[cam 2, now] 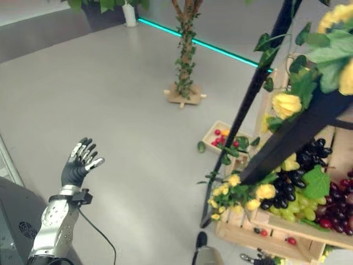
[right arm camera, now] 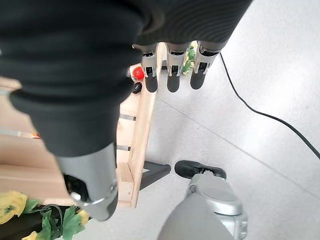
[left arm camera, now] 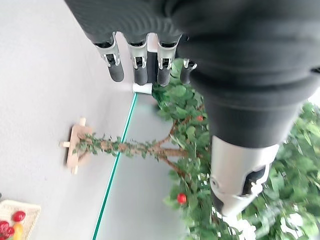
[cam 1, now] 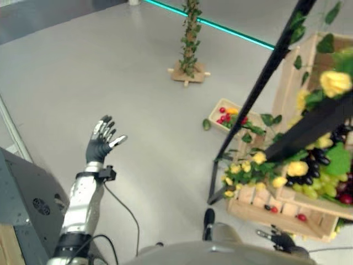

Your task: Pick up the fruits from the basket on one side to the basket on the other side

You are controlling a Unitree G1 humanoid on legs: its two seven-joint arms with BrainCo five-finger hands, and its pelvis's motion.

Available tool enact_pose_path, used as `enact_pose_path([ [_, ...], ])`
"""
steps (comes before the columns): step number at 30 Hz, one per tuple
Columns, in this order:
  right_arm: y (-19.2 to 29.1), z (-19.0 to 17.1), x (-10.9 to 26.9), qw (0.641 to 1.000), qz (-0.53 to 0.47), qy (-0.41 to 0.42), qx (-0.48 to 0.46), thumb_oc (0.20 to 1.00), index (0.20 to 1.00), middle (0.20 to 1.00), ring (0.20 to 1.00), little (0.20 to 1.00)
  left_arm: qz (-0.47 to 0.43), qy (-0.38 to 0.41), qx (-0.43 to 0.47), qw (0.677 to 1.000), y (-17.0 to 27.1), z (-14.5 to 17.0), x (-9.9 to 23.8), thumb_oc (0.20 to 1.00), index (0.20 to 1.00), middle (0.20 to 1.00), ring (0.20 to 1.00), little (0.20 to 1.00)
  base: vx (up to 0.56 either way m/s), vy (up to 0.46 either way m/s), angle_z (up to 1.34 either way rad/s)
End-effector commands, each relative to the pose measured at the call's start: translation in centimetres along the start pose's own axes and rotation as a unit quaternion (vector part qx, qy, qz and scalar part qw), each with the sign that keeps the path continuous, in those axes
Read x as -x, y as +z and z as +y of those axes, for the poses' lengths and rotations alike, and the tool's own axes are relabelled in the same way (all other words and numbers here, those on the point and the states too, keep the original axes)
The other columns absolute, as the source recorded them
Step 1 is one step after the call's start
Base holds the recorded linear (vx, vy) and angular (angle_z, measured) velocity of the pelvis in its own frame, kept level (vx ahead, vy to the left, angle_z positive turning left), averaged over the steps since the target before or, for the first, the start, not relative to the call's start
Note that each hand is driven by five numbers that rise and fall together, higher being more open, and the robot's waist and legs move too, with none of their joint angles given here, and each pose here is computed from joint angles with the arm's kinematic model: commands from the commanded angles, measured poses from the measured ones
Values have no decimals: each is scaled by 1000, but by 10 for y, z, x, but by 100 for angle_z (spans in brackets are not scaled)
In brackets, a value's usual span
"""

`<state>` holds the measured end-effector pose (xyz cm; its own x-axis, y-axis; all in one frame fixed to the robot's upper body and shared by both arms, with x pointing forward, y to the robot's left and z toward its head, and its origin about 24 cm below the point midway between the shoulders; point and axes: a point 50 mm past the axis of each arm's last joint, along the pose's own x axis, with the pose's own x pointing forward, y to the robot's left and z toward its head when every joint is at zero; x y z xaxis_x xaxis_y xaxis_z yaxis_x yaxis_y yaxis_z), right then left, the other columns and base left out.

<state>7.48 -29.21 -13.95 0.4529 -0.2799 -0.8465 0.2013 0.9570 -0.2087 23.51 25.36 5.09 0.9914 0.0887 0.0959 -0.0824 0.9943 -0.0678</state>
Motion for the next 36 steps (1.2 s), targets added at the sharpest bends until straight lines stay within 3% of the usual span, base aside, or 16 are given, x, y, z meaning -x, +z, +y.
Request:
enact_pose_path([
  [1, 30, 10, -4, 998, -58, 26, 1, 1000, 1000, 1000, 1000, 1000, -72, -11, -9, 997, 29, 0, -12, 1000, 1000, 1000, 1000, 1000, -231, 166, -15],
  [11, 40, 13, 0, 994, -101, 46, -12, 1000, 1000, 1000, 1000, 1000, -40, 17, -7, 999, 14, 11, 7, 1000, 1000, 1000, 1000, 1000, -76, -3, -13],
  [17, 71, 4, 10, 982, -184, 46, -16, 1000, 1000, 1000, 1000, 1000, -9, 9, -11, 1000, 3, 12, 16, 1000, 1000, 1000, 1000, 1000, 31, -98, 6],
  [28, 139, 19, 45, 928, -351, 124, 10, 1000, 1000, 1000, 1000, 1000, 15, 0, -14, 1000, -7, 10, 26, 1000, 1000, 1000, 1000, 1000, 15, -60, 42],
  [36, 187, 30, 82, 862, -474, 176, -3, 1000, 1000, 1000, 1000, 1000, 19, 10, -11, 1000, -9, 15, 36, 1000, 1000, 1000, 1000, 1000, -64, -104, 75],
])
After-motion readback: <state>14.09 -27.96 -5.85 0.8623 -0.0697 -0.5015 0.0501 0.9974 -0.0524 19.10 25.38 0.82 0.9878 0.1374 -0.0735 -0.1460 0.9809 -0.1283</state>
